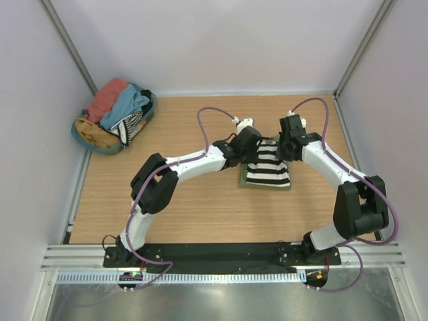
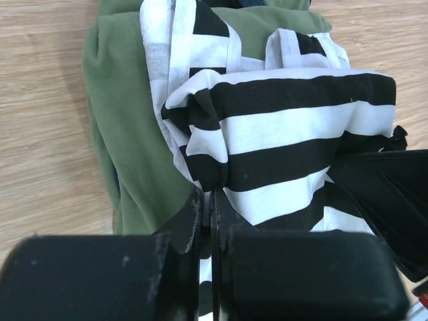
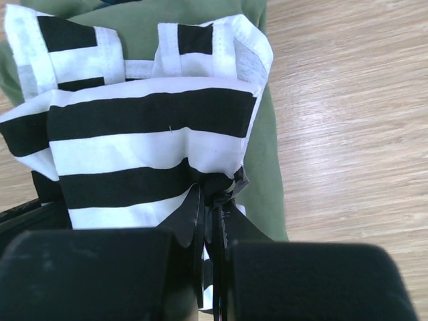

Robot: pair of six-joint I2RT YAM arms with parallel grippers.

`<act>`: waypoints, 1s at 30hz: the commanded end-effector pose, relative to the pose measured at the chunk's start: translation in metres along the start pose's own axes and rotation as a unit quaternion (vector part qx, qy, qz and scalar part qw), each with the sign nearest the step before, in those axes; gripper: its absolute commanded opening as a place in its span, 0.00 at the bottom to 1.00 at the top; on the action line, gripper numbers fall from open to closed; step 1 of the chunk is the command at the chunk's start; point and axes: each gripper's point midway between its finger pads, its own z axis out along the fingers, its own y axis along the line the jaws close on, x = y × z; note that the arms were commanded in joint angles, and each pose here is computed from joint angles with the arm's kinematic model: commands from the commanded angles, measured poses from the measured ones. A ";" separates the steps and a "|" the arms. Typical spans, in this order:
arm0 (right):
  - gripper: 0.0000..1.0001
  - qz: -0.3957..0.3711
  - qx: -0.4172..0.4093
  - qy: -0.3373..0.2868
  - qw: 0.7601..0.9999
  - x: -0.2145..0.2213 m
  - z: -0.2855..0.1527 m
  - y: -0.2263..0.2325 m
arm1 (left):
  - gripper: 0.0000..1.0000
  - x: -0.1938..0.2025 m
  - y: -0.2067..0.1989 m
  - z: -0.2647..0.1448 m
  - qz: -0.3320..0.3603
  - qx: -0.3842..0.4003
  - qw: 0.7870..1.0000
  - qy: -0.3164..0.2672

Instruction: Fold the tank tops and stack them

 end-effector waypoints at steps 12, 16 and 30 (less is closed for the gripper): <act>0.43 0.047 0.051 0.004 0.998 0.004 0.038 -0.032 | 0.03 0.005 0.012 0.012 -0.003 -0.036 0.999 -0.021; 0.51 0.052 0.069 -0.018 0.996 -0.007 0.030 -0.041 | 0.06 0.002 0.020 0.008 -0.001 -0.050 0.998 -0.033; 0.64 0.082 0.112 -0.034 0.990 -0.025 0.029 -0.067 | 0.48 -0.035 0.047 -0.018 0.001 -0.092 0.992 -0.087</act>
